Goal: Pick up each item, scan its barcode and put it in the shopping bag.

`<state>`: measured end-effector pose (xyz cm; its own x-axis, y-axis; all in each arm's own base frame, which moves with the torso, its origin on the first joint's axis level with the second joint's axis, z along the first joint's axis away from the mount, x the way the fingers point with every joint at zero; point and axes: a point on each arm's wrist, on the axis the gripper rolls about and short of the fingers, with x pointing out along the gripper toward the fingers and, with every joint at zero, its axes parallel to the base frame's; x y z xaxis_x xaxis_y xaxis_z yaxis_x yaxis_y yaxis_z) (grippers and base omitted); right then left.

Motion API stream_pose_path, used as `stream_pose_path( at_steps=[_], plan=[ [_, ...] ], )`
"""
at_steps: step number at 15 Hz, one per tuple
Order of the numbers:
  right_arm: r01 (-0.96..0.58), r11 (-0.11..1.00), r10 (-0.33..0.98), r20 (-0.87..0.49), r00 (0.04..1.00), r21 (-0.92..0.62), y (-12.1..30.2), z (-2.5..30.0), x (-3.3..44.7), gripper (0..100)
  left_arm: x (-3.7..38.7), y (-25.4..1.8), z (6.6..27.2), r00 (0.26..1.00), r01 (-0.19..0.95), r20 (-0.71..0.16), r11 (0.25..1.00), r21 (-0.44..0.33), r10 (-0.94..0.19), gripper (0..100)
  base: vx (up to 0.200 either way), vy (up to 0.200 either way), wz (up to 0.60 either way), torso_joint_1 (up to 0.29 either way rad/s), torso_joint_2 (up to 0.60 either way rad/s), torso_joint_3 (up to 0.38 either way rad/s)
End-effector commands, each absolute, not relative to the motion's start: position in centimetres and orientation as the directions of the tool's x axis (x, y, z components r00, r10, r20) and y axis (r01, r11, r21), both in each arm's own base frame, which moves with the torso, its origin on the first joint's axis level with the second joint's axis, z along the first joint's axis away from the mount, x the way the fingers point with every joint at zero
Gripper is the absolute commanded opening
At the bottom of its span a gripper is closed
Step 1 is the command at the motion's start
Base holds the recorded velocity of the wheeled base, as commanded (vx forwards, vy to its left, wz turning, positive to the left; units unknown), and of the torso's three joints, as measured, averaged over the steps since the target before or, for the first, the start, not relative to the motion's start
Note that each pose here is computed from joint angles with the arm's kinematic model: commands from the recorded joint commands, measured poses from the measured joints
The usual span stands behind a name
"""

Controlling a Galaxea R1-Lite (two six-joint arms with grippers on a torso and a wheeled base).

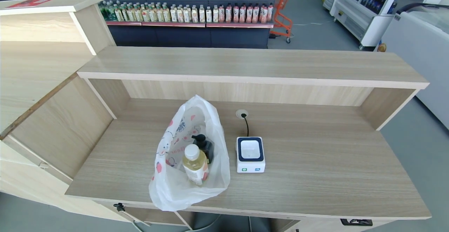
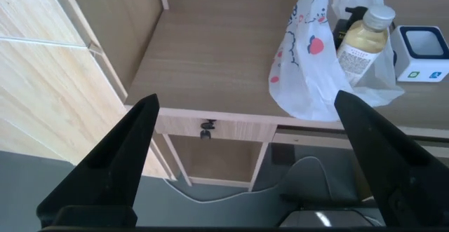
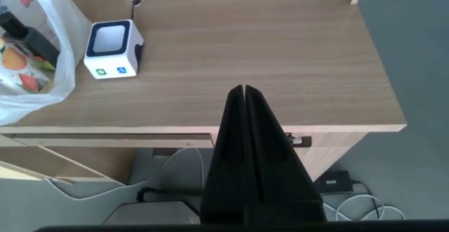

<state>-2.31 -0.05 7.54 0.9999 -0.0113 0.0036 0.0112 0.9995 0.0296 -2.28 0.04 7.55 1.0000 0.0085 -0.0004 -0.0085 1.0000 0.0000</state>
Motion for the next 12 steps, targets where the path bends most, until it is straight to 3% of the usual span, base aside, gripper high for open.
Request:
stream_pose_path(
  at_steps=[1,2,5,12],
  plan=[
    [0.011,1.000,-0.011,0.000,1.000,0.029,-0.05,7.55,-2.28,0,-2.28,0.04,7.55,1.000,-0.009,0.000,1.000,0.000,0.009,100,0.000,0.000,0.00,0.000,0.00,0.000],
    [0.011,1.000,-0.011,0.000,1.000,0.029,-0.05,7.55,-2.28,0,-2.28,0.04,7.55,1.000,-0.008,0.000,1.000,-0.002,0.008,100,0.000,0.000,0.00,0.000,0.00,0.000],
    [0.011,1.000,-0.011,0.000,1.000,0.029,-0.05,7.55,-2.28,0,-2.22,0.04,7.57,1.000,-0.008,-0.008,1.000,-0.003,0.008,100,0.200,0.000,0.00,-0.001,0.00,0.002],
    [0.011,0.999,-0.011,0.000,1.000,0.032,-0.05,7.55,-2.28,0,-2.28,0.04,7.55,1.000,-0.009,0.000,1.000,-0.002,0.009,100,0.000,0.000,0.00,0.000,0.00,0.000]
  ],
)
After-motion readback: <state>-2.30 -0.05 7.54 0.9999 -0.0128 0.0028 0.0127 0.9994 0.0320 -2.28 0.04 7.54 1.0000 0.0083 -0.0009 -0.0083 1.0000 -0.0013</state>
